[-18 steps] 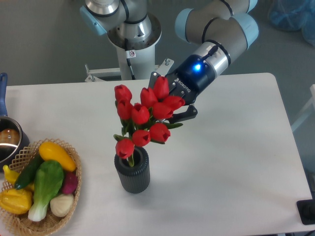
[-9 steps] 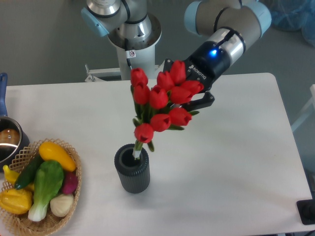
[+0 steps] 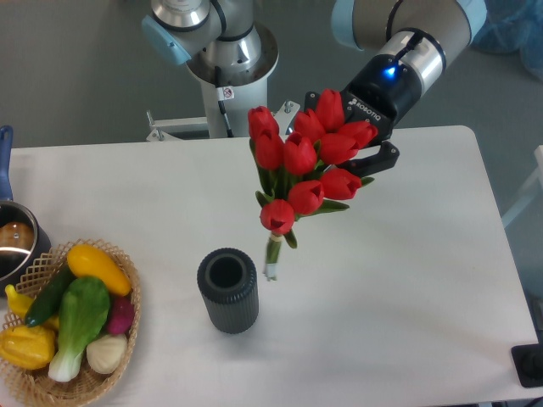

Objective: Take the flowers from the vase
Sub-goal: 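Lift the tulip bunch up out of the black vase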

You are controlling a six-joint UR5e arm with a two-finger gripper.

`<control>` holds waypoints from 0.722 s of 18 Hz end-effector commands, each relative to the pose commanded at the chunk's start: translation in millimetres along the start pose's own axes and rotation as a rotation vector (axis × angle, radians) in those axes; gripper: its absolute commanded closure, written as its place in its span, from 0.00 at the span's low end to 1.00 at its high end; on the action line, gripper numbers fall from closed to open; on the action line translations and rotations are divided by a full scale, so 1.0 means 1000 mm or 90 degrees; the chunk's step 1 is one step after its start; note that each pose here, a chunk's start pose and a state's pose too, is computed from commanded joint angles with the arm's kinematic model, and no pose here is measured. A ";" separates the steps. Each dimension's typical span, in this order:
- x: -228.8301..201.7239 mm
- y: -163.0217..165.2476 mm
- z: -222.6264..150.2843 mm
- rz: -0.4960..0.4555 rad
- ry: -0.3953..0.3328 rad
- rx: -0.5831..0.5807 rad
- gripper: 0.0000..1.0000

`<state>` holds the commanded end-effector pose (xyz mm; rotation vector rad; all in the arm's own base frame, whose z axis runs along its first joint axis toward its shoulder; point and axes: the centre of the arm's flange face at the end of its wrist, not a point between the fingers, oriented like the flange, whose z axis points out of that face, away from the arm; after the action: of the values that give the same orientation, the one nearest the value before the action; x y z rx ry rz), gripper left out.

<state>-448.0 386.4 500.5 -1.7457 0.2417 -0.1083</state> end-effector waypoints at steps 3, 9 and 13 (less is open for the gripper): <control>0.001 0.000 -0.002 0.013 -0.035 -0.074 0.98; -0.006 0.015 0.001 0.009 -0.046 -0.114 0.98; -0.023 0.035 -0.004 0.000 -0.050 -0.115 0.98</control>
<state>-475.0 381.8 468.2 -1.9245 0.1989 -0.0192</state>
